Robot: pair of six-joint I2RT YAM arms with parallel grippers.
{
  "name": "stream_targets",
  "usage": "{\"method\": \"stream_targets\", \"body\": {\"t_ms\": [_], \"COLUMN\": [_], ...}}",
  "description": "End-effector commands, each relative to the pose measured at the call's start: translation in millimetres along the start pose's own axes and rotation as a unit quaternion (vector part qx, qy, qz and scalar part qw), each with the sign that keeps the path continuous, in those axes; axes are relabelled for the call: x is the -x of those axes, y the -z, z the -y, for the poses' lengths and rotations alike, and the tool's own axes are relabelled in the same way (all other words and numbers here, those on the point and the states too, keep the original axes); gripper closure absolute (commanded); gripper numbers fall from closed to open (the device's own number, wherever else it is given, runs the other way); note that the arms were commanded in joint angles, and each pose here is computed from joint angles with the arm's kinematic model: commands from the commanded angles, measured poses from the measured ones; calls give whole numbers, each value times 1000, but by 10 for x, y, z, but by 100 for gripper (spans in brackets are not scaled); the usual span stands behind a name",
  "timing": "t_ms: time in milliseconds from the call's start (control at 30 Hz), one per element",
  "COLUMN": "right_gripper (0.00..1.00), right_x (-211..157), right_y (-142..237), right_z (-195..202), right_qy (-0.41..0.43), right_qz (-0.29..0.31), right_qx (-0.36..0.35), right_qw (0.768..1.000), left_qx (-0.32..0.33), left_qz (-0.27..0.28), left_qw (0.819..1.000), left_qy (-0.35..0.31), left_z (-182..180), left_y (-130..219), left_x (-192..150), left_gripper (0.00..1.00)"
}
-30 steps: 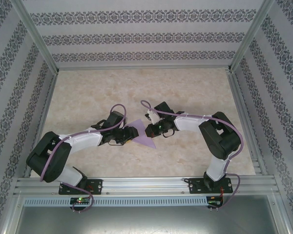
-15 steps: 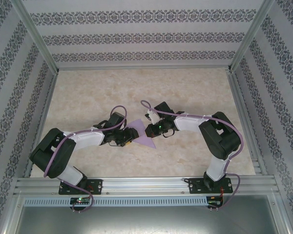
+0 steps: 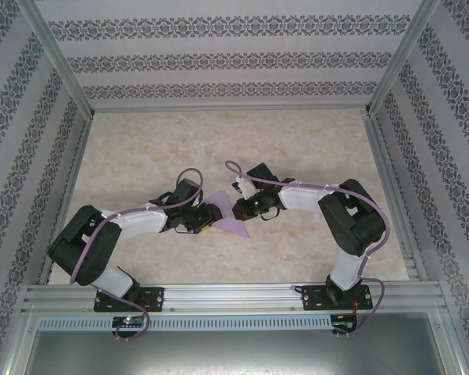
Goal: Fold a paper plane with a square sheet of paper (fold left side to right side)
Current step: Fourth fold the wing at the center of the table.
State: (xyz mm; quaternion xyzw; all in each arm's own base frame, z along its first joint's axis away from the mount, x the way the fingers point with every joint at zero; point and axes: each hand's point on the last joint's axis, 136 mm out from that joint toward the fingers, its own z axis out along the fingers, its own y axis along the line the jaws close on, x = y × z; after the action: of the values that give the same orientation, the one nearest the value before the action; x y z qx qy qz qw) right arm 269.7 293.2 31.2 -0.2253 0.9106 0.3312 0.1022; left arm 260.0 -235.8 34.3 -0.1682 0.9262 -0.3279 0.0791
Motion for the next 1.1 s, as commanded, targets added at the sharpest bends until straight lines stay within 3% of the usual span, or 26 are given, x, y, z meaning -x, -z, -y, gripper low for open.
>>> {"method": "stream_targets", "body": {"t_ms": [0, 233, 533, 633, 800, 1067], "right_gripper": [98, 92, 69, 67, 64, 60], "right_x": [6, 51, 163, 139, -35, -331], "right_y": [50, 113, 495, 632, 684, 360], "right_z": [47, 11, 25, 11, -236, -389], "right_qy": [3, 7, 31, 47, 106, 188], "right_qz": [2, 17, 82, 99, 111, 92], "right_qx": [-8, -7, -59, -76, -74, -124], "right_qw": [1000, 1000, 994, 991, 985, 970], "left_qx": [-10, -15, -18, -23, -26, -32], "left_qz": [7, 15, 29, 32, 40, 41], "left_qw": [1000, 1000, 999, 999, 999, 999], "left_qy": [2, 2, -2, -3, -6, -8], "left_z": [100, 135, 204, 251, 309, 367], "left_y": [-15, 20, 123, 156, 223, 251], "left_x": [57, 75, 113, 128, 153, 168], "left_gripper": [49, 67, 89, 94, 96, 96]}}
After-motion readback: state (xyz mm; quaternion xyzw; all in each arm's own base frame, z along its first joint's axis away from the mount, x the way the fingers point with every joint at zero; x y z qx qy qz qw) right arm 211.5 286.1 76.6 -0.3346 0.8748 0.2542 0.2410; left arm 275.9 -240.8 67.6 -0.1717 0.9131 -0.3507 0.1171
